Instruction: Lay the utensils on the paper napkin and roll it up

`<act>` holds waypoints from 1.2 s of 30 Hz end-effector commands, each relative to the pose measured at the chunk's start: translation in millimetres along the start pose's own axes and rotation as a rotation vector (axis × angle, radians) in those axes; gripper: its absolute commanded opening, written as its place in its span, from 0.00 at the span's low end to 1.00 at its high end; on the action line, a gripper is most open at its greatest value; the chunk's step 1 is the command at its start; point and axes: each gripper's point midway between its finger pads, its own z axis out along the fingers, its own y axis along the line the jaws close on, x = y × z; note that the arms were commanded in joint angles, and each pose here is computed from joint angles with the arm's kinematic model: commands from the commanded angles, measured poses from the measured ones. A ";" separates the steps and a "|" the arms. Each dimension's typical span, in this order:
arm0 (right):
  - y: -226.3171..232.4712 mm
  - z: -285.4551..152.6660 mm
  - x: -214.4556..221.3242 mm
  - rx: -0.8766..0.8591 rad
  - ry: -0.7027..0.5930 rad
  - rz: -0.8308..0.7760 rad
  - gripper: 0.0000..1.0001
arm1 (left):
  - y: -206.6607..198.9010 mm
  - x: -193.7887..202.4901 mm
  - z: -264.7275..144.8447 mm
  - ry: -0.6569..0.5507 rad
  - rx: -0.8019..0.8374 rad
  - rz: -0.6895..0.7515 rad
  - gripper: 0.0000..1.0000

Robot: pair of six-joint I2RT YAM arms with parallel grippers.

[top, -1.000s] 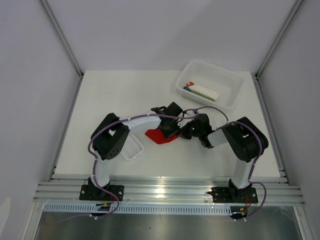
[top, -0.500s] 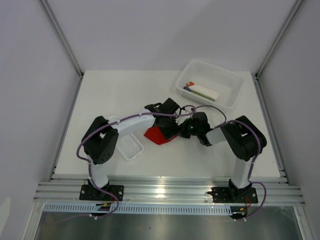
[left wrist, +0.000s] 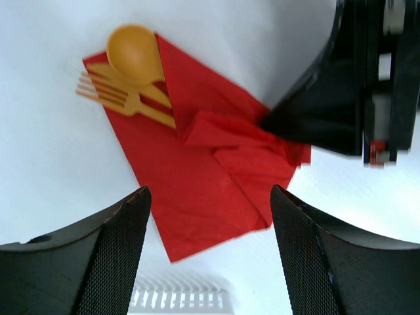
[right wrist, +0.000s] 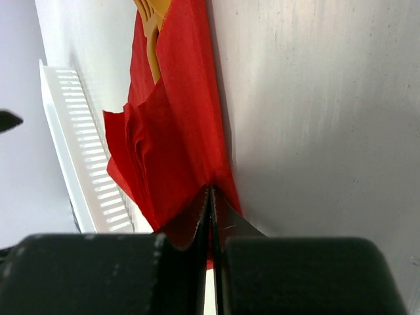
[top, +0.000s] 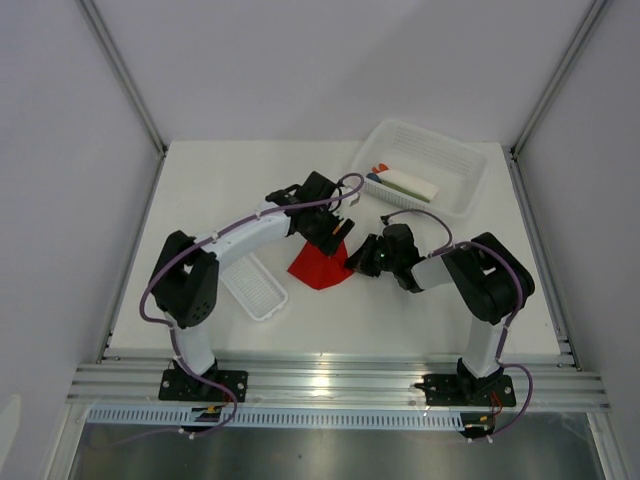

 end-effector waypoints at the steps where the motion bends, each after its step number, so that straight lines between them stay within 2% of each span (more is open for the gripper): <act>1: -7.7 -3.9 3.1 0.056 -0.002 -0.049 0.04 | 4.9 -30.7 4.3 -0.045 -0.026 -0.068 0.77; 11: 5.6 -7.8 -4.4 0.056 -0.035 -0.149 0.05 | 16.2 -43.8 31.1 -0.045 -0.028 -0.113 0.75; 16: 6.4 -8.2 -4.7 0.059 -0.039 -0.153 0.05 | 10.3 -40.3 44.5 -0.011 -0.005 -0.110 0.64; 20: 7.8 -8.9 -6.0 0.059 -0.045 -0.160 0.05 | 4.0 -26.4 53.1 0.024 0.010 -0.106 0.60; 32: 12.9 -11.1 -7.1 0.054 -0.053 -0.185 0.04 | -1.7 -21.6 73.5 0.067 0.005 -0.122 0.63; 36: 14.5 -11.7 -6.4 0.058 -0.055 -0.198 0.04 | -4.2 -20.4 72.9 0.068 0.014 -0.129 0.58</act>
